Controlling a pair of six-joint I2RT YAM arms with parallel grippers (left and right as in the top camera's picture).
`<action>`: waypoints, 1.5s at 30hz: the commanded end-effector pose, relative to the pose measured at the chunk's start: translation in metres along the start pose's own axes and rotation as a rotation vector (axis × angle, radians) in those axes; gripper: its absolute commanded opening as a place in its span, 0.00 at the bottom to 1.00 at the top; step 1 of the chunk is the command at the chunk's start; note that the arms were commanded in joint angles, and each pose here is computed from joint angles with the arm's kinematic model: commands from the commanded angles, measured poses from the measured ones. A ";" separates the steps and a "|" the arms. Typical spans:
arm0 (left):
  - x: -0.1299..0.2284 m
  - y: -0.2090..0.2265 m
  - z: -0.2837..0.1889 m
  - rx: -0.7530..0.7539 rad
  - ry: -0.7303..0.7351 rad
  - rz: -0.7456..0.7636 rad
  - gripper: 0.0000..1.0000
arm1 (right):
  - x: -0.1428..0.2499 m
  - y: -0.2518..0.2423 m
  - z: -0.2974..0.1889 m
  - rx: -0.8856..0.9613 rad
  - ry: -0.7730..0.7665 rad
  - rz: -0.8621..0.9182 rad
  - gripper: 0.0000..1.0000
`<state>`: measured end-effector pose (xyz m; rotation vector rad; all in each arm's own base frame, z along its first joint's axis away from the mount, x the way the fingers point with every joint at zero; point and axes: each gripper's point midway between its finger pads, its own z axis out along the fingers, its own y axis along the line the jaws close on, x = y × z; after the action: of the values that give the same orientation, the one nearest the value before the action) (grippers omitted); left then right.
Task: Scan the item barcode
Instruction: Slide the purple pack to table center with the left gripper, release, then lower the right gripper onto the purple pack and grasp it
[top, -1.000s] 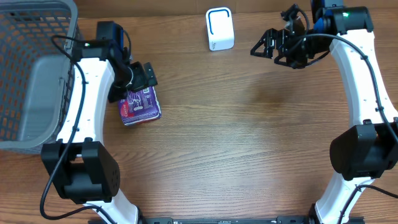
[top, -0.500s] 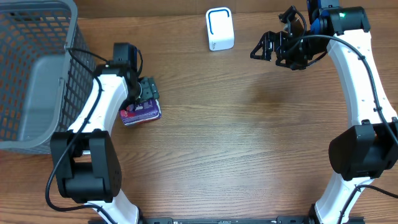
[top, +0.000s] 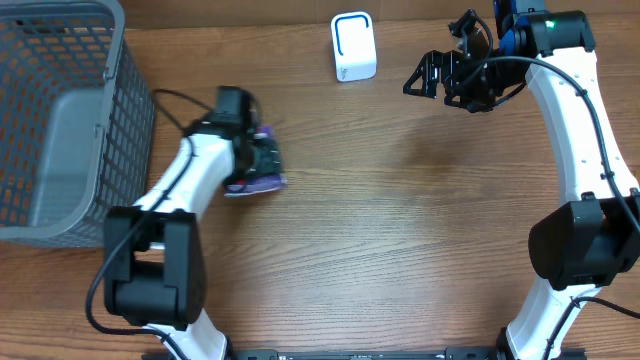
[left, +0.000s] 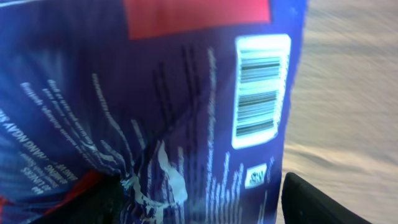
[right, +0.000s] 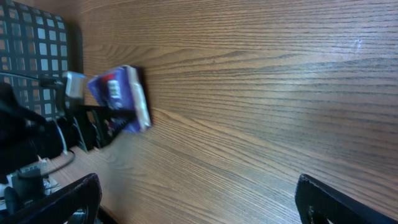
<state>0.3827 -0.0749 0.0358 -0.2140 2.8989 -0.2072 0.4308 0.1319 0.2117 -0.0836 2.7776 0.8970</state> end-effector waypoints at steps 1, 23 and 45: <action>0.054 -0.061 0.020 0.177 0.172 0.120 0.73 | -0.004 0.002 -0.005 0.004 -0.019 -0.023 1.00; -0.065 0.003 -0.110 -0.110 -0.061 -0.233 1.00 | 0.047 -0.008 0.044 -0.006 0.171 0.047 1.00; -0.044 0.063 -0.063 -0.191 -0.006 -0.399 1.00 | 0.086 0.060 0.142 0.319 0.117 -0.204 0.96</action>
<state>0.4024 -0.0147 0.0978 -0.6989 2.8731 -0.0165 0.3610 0.2612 0.1091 -0.4236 2.9592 0.5499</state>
